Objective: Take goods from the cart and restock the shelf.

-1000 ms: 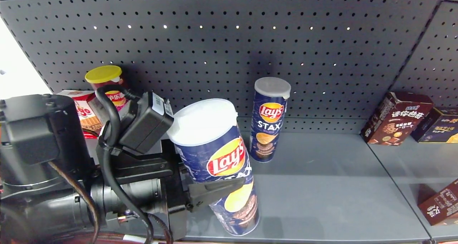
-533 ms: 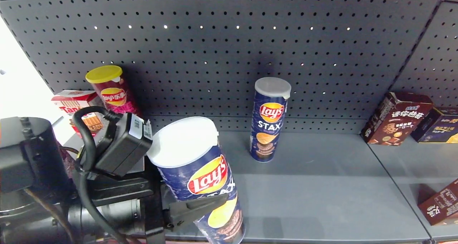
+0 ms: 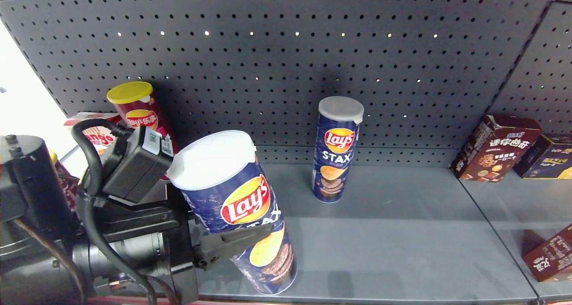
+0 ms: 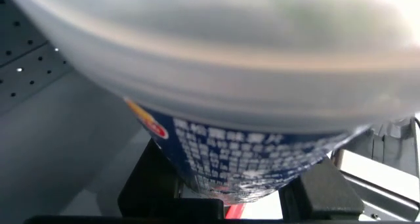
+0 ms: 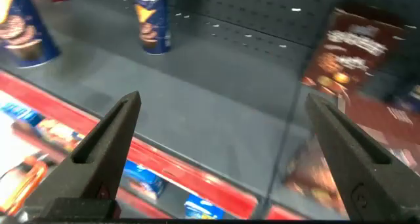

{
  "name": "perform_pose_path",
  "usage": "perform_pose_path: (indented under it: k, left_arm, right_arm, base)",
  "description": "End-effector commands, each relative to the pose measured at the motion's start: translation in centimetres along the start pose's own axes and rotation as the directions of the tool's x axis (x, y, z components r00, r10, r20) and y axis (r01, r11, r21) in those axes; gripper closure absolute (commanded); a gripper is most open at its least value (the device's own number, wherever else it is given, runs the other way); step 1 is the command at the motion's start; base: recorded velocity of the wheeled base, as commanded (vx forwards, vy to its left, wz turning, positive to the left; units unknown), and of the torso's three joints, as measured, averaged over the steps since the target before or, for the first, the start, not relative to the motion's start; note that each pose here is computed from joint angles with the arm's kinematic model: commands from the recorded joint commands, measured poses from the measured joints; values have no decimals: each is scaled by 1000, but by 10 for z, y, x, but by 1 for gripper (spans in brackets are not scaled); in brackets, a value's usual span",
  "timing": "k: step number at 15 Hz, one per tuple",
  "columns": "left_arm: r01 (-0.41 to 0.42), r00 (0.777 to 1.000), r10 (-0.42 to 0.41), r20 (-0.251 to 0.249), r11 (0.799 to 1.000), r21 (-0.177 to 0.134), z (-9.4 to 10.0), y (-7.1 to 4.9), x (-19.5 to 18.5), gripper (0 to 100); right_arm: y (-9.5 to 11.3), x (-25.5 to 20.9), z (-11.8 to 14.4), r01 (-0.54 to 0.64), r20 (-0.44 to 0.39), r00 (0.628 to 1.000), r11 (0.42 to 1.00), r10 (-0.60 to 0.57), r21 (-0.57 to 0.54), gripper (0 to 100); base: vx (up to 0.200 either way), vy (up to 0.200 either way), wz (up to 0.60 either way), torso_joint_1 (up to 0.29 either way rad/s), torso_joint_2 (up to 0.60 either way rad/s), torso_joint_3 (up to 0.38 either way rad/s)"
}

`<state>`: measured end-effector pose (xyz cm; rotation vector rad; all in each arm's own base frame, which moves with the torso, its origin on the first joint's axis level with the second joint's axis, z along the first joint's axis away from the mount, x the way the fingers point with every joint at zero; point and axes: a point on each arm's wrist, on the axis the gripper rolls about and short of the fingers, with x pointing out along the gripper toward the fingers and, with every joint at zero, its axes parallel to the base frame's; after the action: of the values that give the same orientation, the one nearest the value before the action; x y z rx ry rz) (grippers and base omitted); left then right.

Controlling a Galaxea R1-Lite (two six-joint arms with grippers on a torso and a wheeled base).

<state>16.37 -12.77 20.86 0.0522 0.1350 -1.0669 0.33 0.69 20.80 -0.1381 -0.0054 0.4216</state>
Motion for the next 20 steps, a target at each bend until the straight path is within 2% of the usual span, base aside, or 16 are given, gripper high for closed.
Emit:
perform_pose_path:
  k: [1,5,7,9,12,14,17,20]
  left_arm:
    - [-20,1000,20,4,1000,-1,1,4,-2,100]
    - [-33,999,33,32,999,15,8,6,-1,100]
    - [-46,999,46,21,999,11,6,10,-1,100]
    - [-99,995,99,9,995,24,2,20,-4,100]
    - [-102,995,102,-6,995,20,-3,20,-5,100]
    - [-101,995,101,-9,995,18,-4,20,-5,100]
    - [-102,995,102,-12,995,17,-4,21,-5,100]
    - [-99,995,99,-7,995,19,-2,21,-3,100]
  right_arm:
    - [-10,43,18,-117,-79,990,993,118,17,0]
    - [-13,102,35,-207,-64,976,978,207,12,0]
    - [-12,115,38,-236,-82,968,971,237,18,0]
    - [-10,144,46,-294,-86,952,956,294,22,0]
    - [-12,186,48,-297,-33,954,955,297,6,0]
    - [-10,204,42,-320,-30,947,947,320,4,0]
    - [-8,216,39,-428,-17,904,904,428,-1,0]
    - [-6,224,36,-548,33,835,835,550,-45,0]
  base:
    - [0,0,0,0,0,0]
    - [0,0,0,0,0,0]
    - [0,0,0,0,0,0]
    - [0,0,0,0,0,0]
    - [0,0,0,0,0,0]
    - [0,0,0,0,0,0]
    - [0,0,0,0,0,0]
    - [0,0,0,0,0,0]
